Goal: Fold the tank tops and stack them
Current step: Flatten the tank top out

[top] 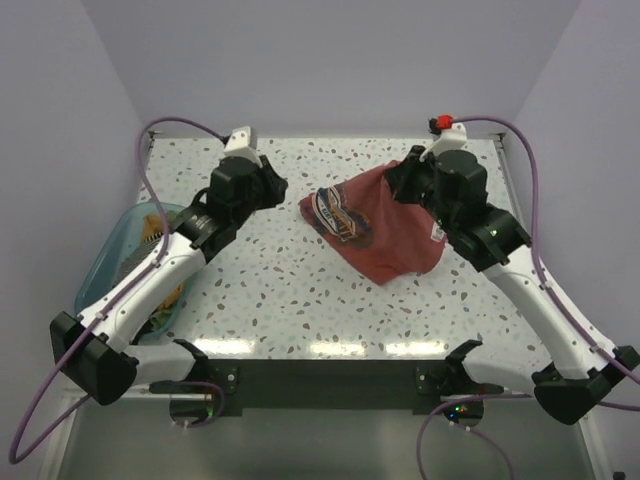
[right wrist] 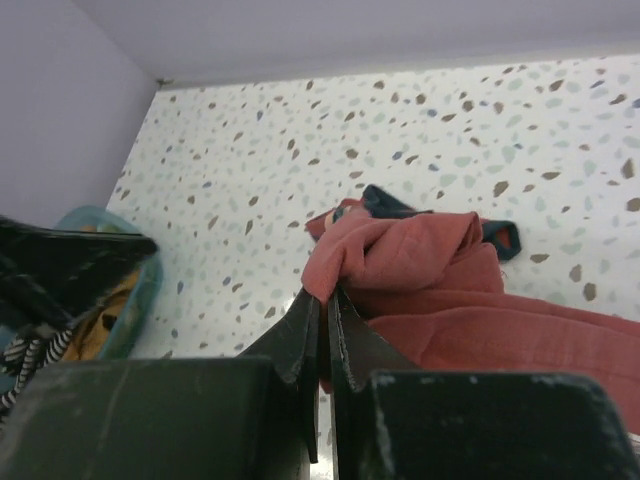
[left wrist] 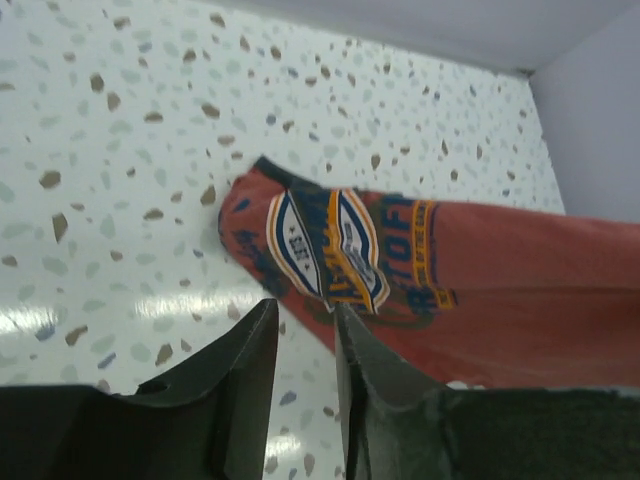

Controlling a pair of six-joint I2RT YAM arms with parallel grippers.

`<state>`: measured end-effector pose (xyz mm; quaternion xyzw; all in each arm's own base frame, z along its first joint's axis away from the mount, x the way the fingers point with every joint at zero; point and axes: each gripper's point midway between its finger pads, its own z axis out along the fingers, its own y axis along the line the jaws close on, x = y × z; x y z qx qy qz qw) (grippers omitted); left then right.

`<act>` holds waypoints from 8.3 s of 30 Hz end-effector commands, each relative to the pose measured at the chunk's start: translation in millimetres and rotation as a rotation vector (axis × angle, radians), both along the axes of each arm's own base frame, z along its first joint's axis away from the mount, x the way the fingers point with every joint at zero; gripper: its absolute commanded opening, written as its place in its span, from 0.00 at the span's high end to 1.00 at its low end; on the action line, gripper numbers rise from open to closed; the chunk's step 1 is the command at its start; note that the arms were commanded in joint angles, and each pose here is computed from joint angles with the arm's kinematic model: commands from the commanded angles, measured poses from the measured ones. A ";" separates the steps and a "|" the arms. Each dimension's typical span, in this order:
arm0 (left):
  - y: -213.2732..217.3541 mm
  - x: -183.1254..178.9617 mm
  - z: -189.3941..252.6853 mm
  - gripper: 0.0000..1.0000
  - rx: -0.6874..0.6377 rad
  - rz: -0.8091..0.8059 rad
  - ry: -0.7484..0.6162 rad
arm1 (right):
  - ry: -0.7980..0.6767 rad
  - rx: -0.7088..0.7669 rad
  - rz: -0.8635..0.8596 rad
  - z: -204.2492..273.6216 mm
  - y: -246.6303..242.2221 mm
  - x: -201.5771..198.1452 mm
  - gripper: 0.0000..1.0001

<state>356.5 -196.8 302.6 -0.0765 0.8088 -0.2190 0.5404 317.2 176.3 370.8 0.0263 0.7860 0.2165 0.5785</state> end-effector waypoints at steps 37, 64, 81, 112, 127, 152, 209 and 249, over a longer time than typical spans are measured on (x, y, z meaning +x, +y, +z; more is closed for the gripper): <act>-66.3 -146.3 -199.2 0.36 0.254 -0.519 0.417 | 0.501 -0.258 0.152 -276.7 88.0 -53.2 0.30; -5.0 -54.1 -235.0 1.00 0.212 -0.119 0.451 | 0.449 -0.220 -0.249 -264.8 -50.2 -92.7 1.00; 31.5 41.3 -209.2 1.00 -0.138 0.046 0.420 | 0.467 0.046 -0.187 -211.9 -74.5 1.5 1.00; -12.1 -36.8 -245.6 0.46 0.075 0.159 0.464 | 0.563 -0.072 -0.099 -279.7 -41.9 -79.7 1.00; -19.9 -16.5 -240.7 0.76 0.162 0.126 0.435 | 0.537 -0.075 -0.119 -270.6 -45.8 -76.0 1.00; 58.6 -62.2 187.1 1.00 -0.259 0.011 -0.281 | -0.158 0.141 -0.361 118.1 -132.4 -53.6 1.00; 93.7 -91.0 -213.8 0.41 -0.460 0.192 0.294 | 0.574 0.126 -0.270 -265.2 -121.3 -92.5 0.40; 99.0 -71.8 -215.0 0.63 0.085 0.289 0.528 | 0.823 -0.173 -0.172 -352.9 -73.0 -60.9 1.00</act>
